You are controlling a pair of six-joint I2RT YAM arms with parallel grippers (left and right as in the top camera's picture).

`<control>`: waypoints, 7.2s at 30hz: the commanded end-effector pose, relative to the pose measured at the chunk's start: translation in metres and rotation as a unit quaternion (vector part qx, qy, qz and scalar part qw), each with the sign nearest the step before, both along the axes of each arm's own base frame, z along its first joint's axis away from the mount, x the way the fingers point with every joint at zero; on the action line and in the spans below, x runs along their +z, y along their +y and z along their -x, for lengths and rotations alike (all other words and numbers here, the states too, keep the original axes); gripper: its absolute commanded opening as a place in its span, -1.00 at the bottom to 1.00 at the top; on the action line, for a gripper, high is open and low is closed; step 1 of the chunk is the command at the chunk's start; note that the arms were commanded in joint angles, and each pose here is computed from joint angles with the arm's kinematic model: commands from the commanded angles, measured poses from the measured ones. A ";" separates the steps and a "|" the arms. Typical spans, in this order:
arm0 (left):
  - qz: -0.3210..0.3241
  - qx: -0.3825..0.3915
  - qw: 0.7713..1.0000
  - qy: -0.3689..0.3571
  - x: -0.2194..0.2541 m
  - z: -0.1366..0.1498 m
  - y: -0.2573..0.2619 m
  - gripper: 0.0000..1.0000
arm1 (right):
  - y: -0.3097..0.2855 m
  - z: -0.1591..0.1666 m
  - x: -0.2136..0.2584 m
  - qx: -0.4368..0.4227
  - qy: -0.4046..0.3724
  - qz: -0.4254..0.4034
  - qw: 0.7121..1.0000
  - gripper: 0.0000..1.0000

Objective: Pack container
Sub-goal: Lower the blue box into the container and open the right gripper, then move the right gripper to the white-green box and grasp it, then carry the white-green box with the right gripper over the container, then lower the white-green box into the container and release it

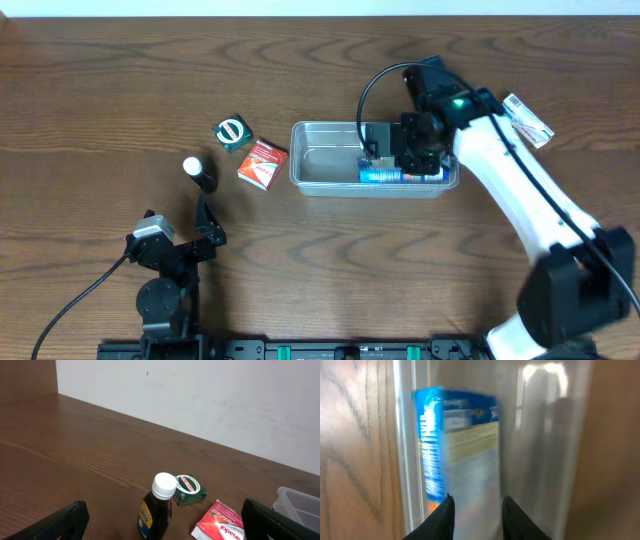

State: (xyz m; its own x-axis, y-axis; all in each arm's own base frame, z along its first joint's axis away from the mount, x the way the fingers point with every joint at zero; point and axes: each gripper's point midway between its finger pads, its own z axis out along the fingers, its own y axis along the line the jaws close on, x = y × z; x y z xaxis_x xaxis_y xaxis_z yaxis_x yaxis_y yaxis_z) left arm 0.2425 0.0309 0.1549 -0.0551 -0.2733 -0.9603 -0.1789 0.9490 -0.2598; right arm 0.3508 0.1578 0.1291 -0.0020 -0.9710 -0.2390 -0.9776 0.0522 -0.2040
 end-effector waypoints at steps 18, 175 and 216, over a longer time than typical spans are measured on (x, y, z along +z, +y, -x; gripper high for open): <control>-0.005 0.006 1.000 0.028 -0.018 0.001 0.003 0.96 | 0.032 0.032 0.074 -0.115 0.026 -0.165 0.979 0.28; -0.005 0.006 1.000 0.028 -0.018 0.001 0.003 0.96 | -0.197 -0.134 0.056 -0.468 -0.161 -0.175 0.851 -0.97; -0.005 0.006 1.000 0.028 -0.018 0.001 0.003 0.96 | -0.011 -0.018 -0.015 -0.080 0.048 -0.077 0.993 -0.98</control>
